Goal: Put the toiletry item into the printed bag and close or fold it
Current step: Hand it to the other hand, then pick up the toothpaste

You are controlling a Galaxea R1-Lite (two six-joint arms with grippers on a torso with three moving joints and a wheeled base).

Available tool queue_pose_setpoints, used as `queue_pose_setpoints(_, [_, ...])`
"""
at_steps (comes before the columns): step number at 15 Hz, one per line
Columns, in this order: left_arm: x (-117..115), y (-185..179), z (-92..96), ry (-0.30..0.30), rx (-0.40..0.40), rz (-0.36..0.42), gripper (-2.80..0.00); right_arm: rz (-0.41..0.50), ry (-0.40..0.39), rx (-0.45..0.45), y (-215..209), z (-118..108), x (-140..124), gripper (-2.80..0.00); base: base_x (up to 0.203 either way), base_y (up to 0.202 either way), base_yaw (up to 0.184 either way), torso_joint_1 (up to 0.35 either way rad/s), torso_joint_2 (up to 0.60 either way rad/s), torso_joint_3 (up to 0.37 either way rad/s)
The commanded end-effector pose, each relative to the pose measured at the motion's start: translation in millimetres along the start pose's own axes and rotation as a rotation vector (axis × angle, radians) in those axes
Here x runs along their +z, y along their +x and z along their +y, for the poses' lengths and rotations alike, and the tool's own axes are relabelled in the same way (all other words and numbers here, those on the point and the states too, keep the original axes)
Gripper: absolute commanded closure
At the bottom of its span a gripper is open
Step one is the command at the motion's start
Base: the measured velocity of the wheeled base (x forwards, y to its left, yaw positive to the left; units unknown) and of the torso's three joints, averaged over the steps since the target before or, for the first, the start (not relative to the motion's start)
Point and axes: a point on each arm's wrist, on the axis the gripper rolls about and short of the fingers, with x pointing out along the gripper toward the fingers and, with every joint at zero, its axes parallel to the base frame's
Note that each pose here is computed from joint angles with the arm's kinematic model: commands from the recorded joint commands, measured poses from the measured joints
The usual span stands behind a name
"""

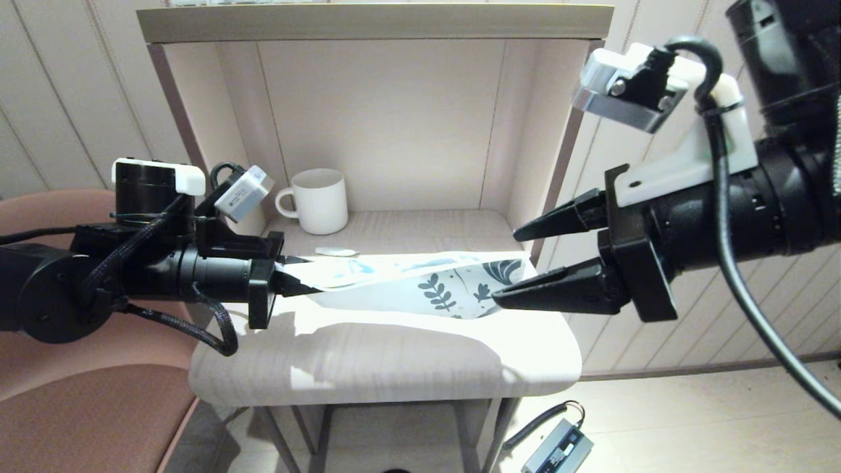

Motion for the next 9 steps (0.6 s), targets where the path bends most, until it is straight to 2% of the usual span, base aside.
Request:
queue_pose_setpoints(1, [-4,-5,10.9,0.002,0.046,0.003,0.00,-0.005,0.036,-0.044,-7,-9,-1,-2.80,0.000,0.000,0.000,0.000,0.00,0.000])
queue_pose_setpoints(5, [11,-44,12.5,0.054,0.166,-0.037,0.00,0.045,0.185,-0.158,16,-24,1,-2.80,0.000,0.000,0.000,0.000,0.00,0.000])
queue_pose_setpoints(7, [20,-66,3.5,0.076,0.225,-0.053,0.00,0.057,0.218,-0.156,26,-27,1,-2.80,0.000,0.000,0.000,0.000,0.00,0.000])
queue_pose_setpoints(9, [22,-84,-2.4,0.069,0.281,-0.055,0.00,0.083,0.245,-0.147,41,-31,-1,-2.80,0.000,0.000,0.000,0.000,0.00,0.000])
